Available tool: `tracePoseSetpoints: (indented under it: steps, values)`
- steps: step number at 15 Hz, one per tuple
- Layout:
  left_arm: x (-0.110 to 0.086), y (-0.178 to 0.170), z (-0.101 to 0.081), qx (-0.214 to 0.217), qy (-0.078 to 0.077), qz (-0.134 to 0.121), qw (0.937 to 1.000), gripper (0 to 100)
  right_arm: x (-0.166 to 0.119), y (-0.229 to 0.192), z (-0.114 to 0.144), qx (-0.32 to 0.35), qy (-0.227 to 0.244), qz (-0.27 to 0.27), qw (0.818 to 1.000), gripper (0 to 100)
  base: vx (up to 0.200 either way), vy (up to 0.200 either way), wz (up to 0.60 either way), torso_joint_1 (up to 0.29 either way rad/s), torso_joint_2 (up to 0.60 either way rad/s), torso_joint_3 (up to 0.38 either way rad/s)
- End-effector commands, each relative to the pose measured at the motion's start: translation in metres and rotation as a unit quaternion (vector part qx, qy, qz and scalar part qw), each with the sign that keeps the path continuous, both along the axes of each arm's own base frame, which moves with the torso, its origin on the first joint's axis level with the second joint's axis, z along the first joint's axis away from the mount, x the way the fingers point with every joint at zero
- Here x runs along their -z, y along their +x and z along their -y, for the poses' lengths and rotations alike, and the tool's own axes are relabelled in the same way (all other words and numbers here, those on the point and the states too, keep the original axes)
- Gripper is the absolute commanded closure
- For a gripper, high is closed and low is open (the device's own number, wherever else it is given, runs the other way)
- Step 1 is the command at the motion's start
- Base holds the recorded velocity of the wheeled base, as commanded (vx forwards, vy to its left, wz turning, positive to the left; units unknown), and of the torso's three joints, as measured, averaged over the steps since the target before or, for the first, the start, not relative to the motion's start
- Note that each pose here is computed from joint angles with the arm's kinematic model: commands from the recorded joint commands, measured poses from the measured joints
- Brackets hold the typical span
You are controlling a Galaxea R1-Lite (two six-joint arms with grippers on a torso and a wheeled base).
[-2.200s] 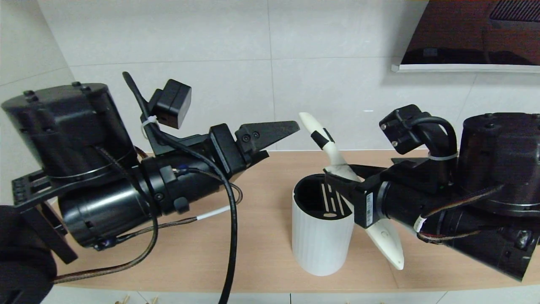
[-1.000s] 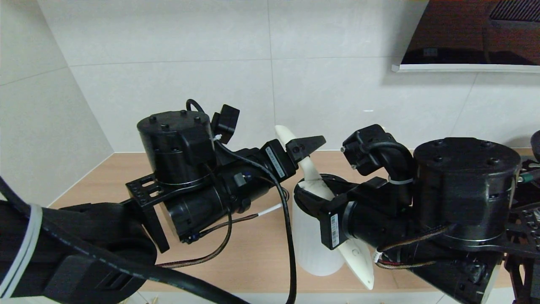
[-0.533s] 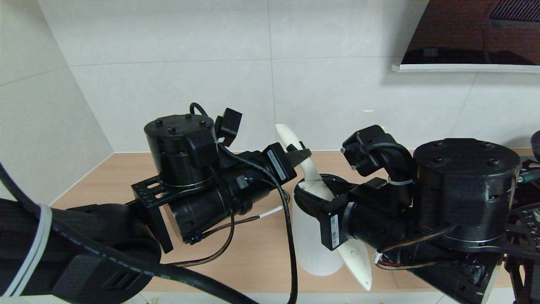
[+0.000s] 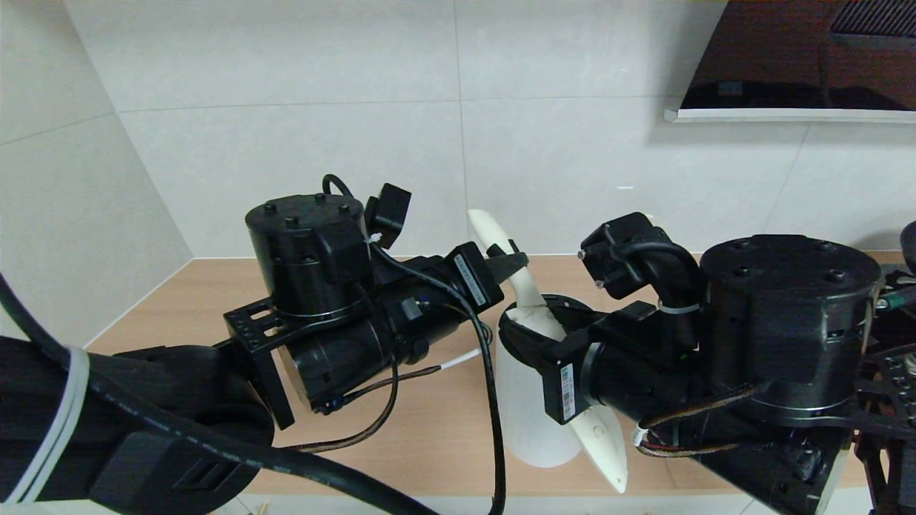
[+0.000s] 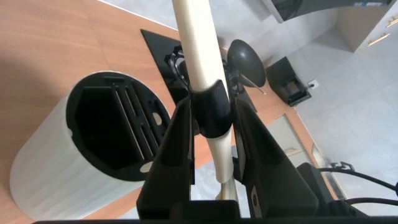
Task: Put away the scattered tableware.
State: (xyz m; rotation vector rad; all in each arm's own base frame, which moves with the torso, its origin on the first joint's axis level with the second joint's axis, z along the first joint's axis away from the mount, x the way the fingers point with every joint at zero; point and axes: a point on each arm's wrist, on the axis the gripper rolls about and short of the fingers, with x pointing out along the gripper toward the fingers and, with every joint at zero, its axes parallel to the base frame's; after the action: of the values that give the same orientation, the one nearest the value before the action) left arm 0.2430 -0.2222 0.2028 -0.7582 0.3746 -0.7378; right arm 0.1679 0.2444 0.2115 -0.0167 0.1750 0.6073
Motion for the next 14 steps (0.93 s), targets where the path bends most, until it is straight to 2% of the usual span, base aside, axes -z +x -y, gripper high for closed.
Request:
tracePoseSetpoints:
  steps: [1,5,7,10,11,12,14]
  values:
    - [-0.001,-0.001,0.000,0.000,-0.002,0.002,1.0000,100,0.000,0.000,0.000,-0.001,0.000,0.000,1.000,0,0.000,0.000,0.00,0.000,0.00,0.000]
    - [-0.008,-0.002,-0.002,-0.002,-0.013,0.019,0.9997,100,-0.001,0.001,0.000,0.000,0.015,0.010,1.000,0,0.000,0.000,0.00,0.000,0.00,0.000]
    - [-0.012,0.000,-0.006,-0.018,-0.009,0.039,0.9990,100,-0.013,-0.002,0.010,0.006,0.032,0.024,0.999,0,0.000,0.000,0.00,0.000,0.00,0.000]
    - [-0.032,-0.002,-0.021,-0.037,0.005,0.100,0.9942,100,-0.032,-0.001,0.033,0.030,0.057,0.045,0.997,0,0.000,0.000,0.00,0.000,0.00,0.000]
    - [-0.047,-0.001,-0.026,-0.043,0.008,0.134,0.9900,100,-0.039,0.003,0.044,0.046,0.064,0.055,0.995,0,0.000,0.000,0.00,0.000,0.00,0.000]
    - [-0.058,0.002,-0.028,-0.050,0.014,0.165,0.9849,100,-0.044,0.004,0.051,0.055,0.066,0.063,0.994,0,0.000,0.000,0.00,0.000,0.00,0.000]
    - [-0.074,0.011,-0.034,-0.072,0.051,0.235,0.9680,100,-0.053,0.006,0.065,0.076,0.073,0.078,0.991,0,0.000,0.000,0.00,0.000,0.00,0.000]
